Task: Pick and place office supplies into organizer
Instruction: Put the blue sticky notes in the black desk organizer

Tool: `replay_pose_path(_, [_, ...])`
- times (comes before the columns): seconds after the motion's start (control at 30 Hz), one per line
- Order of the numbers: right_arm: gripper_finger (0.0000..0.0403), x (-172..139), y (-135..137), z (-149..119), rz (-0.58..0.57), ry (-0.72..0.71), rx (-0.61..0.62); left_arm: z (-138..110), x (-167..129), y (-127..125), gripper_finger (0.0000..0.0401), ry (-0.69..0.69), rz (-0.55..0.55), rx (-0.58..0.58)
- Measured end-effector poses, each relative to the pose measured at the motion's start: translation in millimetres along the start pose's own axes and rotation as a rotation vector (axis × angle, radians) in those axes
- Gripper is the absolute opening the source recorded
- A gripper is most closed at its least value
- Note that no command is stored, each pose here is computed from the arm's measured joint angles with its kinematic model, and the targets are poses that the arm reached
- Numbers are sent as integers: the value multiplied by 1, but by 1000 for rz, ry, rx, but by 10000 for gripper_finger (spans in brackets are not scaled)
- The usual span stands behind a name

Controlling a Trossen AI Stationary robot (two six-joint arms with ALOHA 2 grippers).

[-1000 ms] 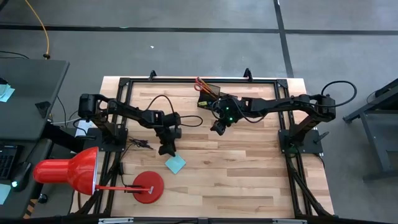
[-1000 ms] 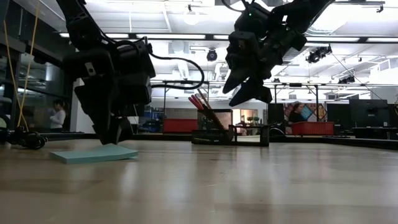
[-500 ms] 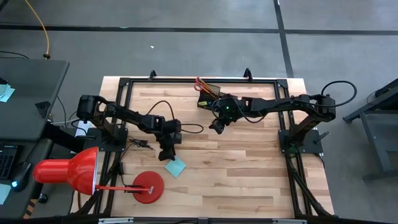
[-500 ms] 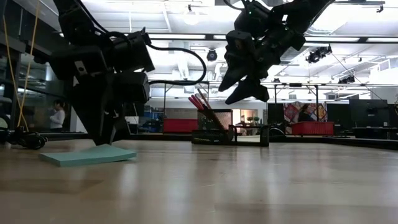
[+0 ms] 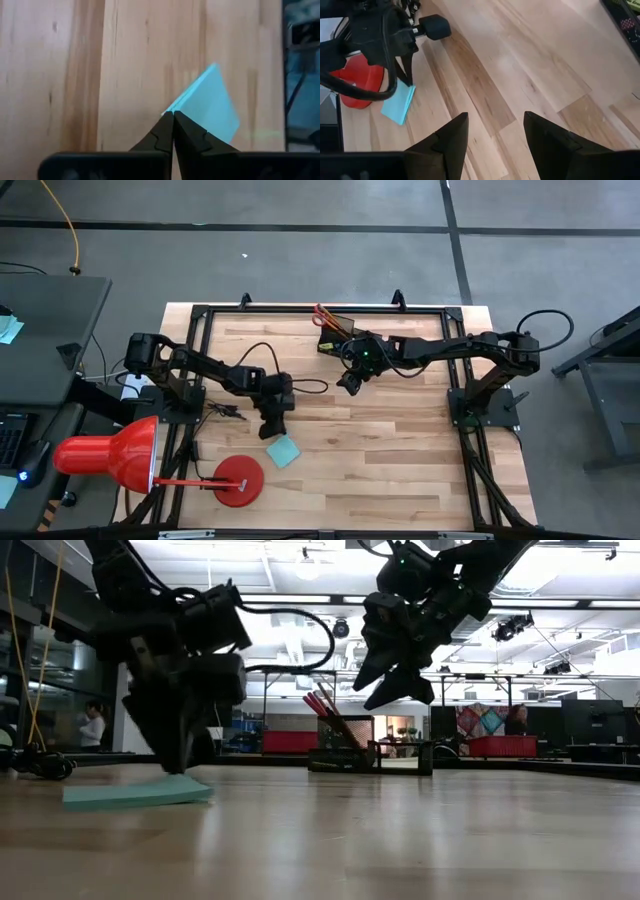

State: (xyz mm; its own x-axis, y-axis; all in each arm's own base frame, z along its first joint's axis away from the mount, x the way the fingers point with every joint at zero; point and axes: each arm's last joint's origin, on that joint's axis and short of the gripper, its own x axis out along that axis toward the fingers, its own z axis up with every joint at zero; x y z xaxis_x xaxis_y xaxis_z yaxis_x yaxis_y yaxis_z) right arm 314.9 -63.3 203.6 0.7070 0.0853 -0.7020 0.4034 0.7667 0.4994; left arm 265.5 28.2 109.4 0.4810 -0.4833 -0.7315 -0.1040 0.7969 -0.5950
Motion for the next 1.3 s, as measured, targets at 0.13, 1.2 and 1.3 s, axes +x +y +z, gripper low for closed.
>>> replay_pose_path(0.13, [185,0,0,0,0,1,0,16,-6,1,1,-128,-54,17])
replay_pose_path(1.2, [185,0,1,-11,60,140,-24,-14,14,-48,0,292,48,-146])
replay_pose_path(1.3, [185,0,0,-13,33,151,-42,-13,17,-43,0,282,93,-178])
